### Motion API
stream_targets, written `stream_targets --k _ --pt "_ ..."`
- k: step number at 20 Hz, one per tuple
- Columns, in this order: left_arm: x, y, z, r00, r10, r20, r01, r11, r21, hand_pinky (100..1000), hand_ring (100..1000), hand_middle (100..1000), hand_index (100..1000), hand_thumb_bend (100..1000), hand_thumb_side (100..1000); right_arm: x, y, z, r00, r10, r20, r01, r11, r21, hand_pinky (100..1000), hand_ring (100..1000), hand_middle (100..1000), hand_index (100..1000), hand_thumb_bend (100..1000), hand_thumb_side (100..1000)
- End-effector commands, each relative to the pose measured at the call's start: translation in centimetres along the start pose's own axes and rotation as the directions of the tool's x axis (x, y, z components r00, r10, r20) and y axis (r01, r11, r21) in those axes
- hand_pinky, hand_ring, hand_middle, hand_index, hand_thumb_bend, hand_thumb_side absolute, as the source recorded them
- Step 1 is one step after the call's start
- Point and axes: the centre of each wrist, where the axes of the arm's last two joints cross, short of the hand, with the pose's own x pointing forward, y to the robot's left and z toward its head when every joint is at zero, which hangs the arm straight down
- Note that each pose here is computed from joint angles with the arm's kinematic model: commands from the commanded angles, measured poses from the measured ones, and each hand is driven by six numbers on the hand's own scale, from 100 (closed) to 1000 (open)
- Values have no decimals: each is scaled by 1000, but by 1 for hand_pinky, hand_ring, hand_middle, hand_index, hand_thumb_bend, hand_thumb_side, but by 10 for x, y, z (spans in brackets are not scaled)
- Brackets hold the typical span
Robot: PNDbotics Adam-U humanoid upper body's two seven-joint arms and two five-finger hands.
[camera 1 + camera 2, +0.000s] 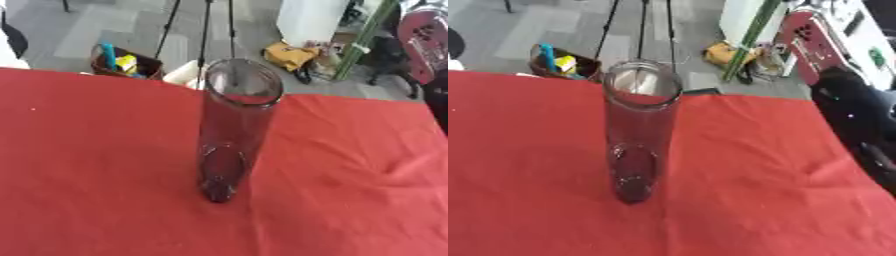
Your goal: Arrange flowers into the vase.
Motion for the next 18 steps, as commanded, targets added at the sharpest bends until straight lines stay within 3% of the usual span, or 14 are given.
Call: stream_targets --k 1,18 --pt "5 2 -5 999 0 32 0 1000 -14 572 686 704 762 100 696 12 4 -7 999 11 47 -12 1000 19 100 100 100 100 100 761" --pt "7 -1 -6 999 25 32 -24 999 -24 566 688 705 761 100 701 12 13 -9 994 41 105 -45 998 38 100 100 100 100 100 754"
